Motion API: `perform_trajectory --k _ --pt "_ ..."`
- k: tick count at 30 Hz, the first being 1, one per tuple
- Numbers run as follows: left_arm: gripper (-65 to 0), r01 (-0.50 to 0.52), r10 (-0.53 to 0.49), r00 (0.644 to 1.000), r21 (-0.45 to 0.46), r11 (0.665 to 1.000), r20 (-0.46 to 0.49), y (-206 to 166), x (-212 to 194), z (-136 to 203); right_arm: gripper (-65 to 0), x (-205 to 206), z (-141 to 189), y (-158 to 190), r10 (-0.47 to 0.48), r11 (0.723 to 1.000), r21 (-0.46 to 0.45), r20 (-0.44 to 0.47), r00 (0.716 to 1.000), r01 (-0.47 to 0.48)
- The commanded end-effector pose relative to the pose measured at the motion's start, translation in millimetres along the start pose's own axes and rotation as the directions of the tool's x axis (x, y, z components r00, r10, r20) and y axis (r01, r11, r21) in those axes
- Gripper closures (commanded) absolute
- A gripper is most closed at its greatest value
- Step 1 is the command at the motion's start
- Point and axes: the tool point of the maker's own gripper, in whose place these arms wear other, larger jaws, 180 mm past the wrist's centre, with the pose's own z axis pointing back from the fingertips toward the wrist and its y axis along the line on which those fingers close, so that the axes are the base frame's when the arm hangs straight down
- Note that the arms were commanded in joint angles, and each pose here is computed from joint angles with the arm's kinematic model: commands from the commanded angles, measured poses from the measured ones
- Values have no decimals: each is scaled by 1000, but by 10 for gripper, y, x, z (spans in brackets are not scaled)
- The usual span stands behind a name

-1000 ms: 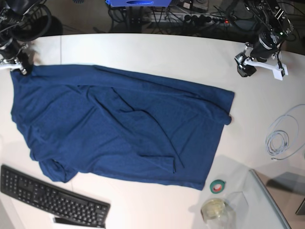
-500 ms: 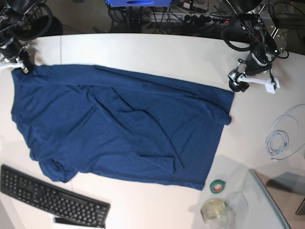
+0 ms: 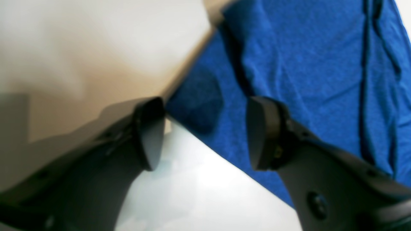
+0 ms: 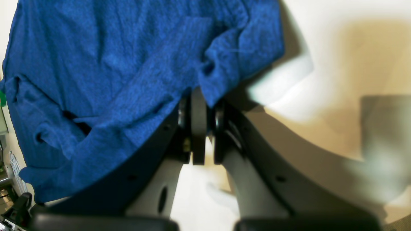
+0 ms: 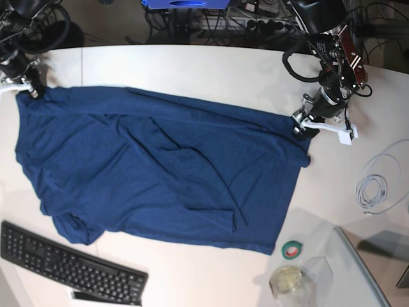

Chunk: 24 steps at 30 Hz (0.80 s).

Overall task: Layout the t-shirt on the table in an organized manner, then fold the t-shirt properly
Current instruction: 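Lower the left gripper and re-grasp the shoulder corner edge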

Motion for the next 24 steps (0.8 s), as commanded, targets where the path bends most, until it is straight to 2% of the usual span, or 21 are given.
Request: perform_trajectory --k 1,11,12,16,18,24 --pt "-357 4 -4 1000 14 1000 -16 45 4 -2 -2 69 42 -16 25 1000 -2 2 1000 -25" --pt "-347 -6 6 1000 6 1000 -20 11 17 -59 -2 60 43 -17 27 1000 -3 -4 1000 -27" --pt "-329 -6 6 1000 5 1000 -18 6 24 -61 -2 60 43 -17 27 1000 -3 -4 1000 -27" --pt "-161 -6 6 1000 3 1000 -15 -9 44 -66 -2 64 40 -13 28 1000 -3 -3 1000 -28" --pt "-105 -3 3 1000 3 1000 -11 -8 59 -62 -2 63 40 -15 29 1000 -4 -4 1000 -29" --pt "-87 -3 3 1000 3 1000 -13 -8 56 -62 -2 78 34 -3 35 999 -3 -4 999 -35"
